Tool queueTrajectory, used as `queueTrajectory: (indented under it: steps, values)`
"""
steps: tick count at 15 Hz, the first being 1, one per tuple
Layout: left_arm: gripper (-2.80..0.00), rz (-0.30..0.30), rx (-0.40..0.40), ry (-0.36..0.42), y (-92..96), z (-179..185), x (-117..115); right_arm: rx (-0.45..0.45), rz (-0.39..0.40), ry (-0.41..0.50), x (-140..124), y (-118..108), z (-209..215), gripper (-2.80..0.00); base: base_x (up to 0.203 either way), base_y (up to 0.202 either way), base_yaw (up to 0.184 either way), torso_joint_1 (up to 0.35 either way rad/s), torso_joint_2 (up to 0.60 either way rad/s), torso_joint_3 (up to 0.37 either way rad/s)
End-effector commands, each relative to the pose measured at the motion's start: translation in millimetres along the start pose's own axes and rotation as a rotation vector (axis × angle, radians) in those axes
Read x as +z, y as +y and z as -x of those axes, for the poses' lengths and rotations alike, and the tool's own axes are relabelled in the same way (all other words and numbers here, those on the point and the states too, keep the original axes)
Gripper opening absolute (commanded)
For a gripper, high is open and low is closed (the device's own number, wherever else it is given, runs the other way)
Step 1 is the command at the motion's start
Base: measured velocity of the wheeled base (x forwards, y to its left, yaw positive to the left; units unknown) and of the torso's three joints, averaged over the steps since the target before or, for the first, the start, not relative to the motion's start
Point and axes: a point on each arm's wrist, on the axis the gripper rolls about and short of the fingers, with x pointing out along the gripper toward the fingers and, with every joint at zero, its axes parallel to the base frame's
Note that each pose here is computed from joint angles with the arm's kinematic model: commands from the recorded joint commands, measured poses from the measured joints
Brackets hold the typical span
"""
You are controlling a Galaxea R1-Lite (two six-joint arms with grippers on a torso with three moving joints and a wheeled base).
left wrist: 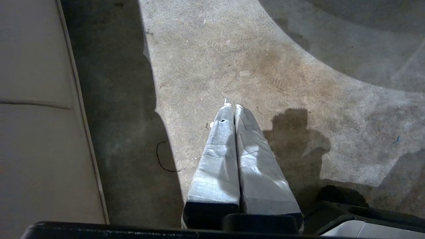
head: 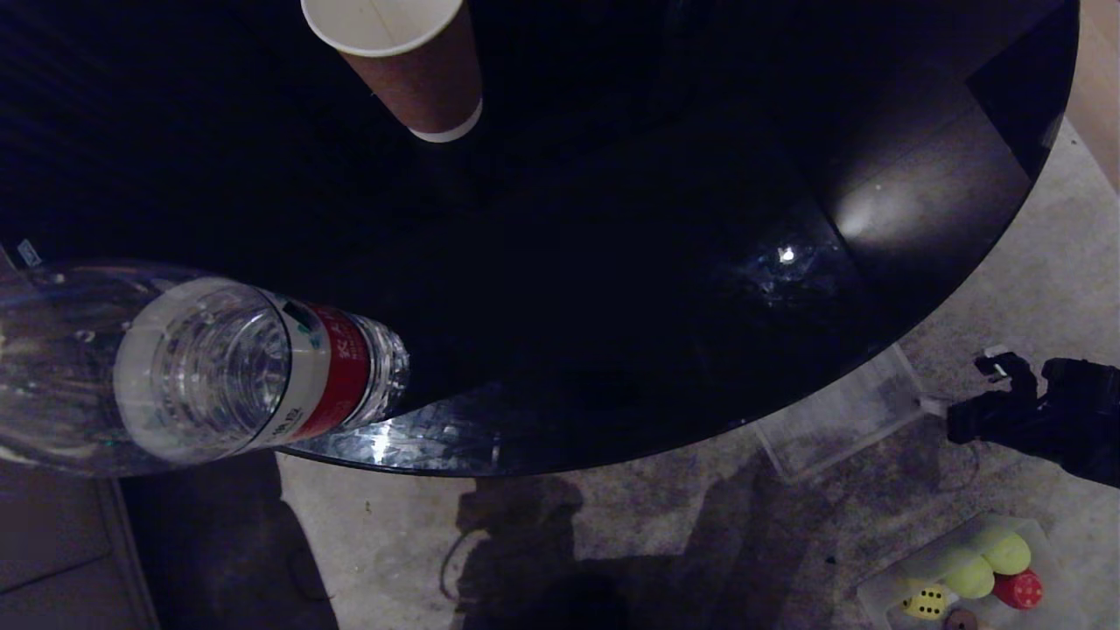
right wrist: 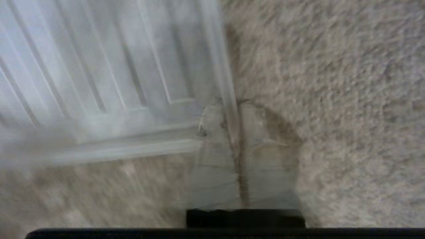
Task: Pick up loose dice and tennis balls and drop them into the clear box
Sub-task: Close the lid
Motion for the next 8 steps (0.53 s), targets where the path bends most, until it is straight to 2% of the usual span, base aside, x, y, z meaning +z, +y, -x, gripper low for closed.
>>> queueTrajectory:
  steps: [1,5,8]
  values:
    - [-2.8,0.001,0.001,-0.001,0.0,0.0,0.0,0.002,0.011,0.004,-3.4,-0.5,1.1,-2.8,0.0,0.0,0.0,0.0,0.0,0.0]
    - [-2.8,0.001,0.001,-0.002,0.0,0.1,0.0,-0.012,0.01,0.008,3.8,-0.8,14.8,-2.8,0.0,0.0,0.0,0.0,0.0,0.0]
    - [-2.8,0.001,0.0,-0.002,0.0,0.1,0.0,-0.022,0.008,0.038,25.5,3.9,48.9,-2.8,0.0,0.0,0.0,0.0,0.0,0.0]
